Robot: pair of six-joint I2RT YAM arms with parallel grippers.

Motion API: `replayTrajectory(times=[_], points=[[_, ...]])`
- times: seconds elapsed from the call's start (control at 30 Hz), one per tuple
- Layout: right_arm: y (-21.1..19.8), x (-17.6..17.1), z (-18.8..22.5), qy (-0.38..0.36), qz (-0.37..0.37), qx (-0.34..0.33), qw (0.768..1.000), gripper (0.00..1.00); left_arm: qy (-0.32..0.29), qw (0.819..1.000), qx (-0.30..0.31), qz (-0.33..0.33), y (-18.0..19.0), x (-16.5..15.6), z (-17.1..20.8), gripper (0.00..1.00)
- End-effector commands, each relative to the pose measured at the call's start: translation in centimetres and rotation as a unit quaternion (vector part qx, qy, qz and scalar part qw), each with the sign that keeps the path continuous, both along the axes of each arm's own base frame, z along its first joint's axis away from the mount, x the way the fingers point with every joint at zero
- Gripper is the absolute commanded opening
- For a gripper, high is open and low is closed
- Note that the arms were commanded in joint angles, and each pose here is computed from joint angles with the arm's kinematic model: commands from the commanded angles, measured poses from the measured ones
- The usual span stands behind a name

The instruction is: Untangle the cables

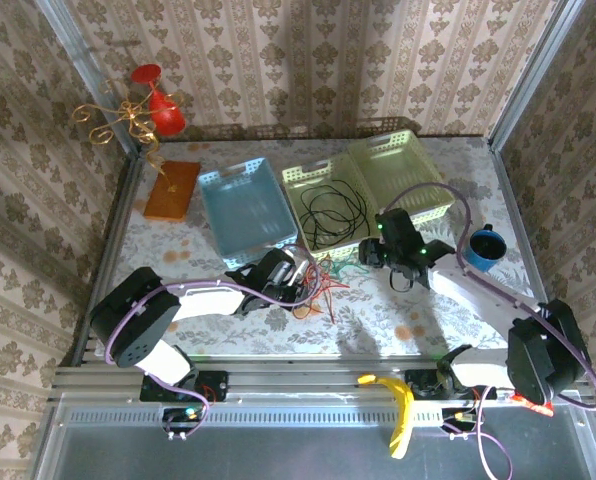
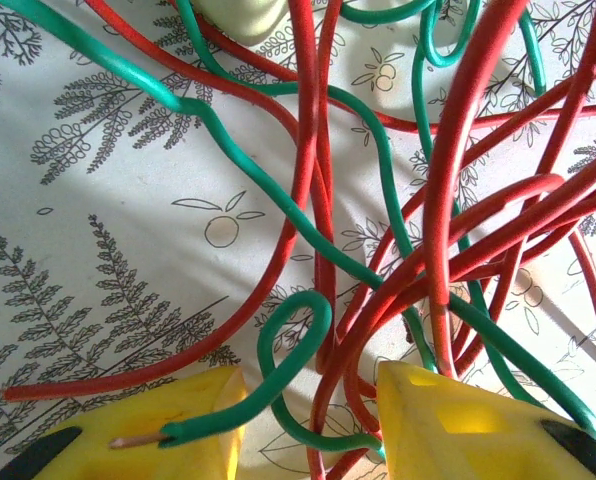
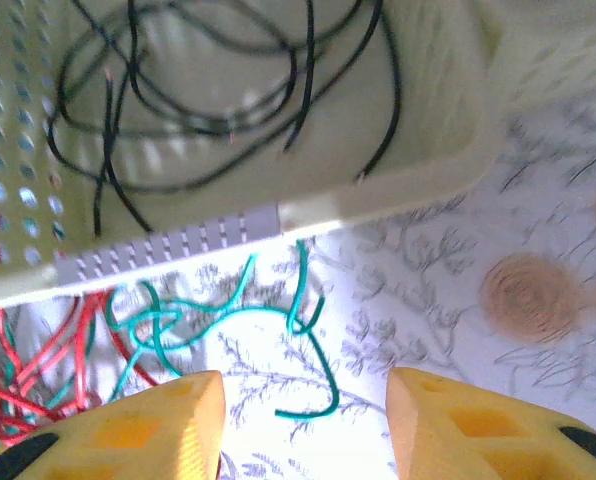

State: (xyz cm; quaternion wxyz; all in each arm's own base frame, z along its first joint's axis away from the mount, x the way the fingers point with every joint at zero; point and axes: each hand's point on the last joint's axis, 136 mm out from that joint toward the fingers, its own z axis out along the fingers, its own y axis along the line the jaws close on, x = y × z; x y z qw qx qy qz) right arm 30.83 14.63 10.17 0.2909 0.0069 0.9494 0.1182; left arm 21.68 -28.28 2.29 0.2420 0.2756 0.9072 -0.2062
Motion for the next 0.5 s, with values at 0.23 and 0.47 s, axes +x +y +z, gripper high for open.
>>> replayTrajectory(times=[0.23,0.47], points=[[2.7,1.4,-4.7,0.05,0.042,-0.011,0.998,0.47,0.022,0.998,0.055,0.009,2.5,-1.1,-2.0,0.41],[1.5,0.9,-7.1,0.069,0.028,-0.064,0.995,0.31,0.024,0.998,0.057,0.014,2.7,-1.2,-2.0,0.41]])
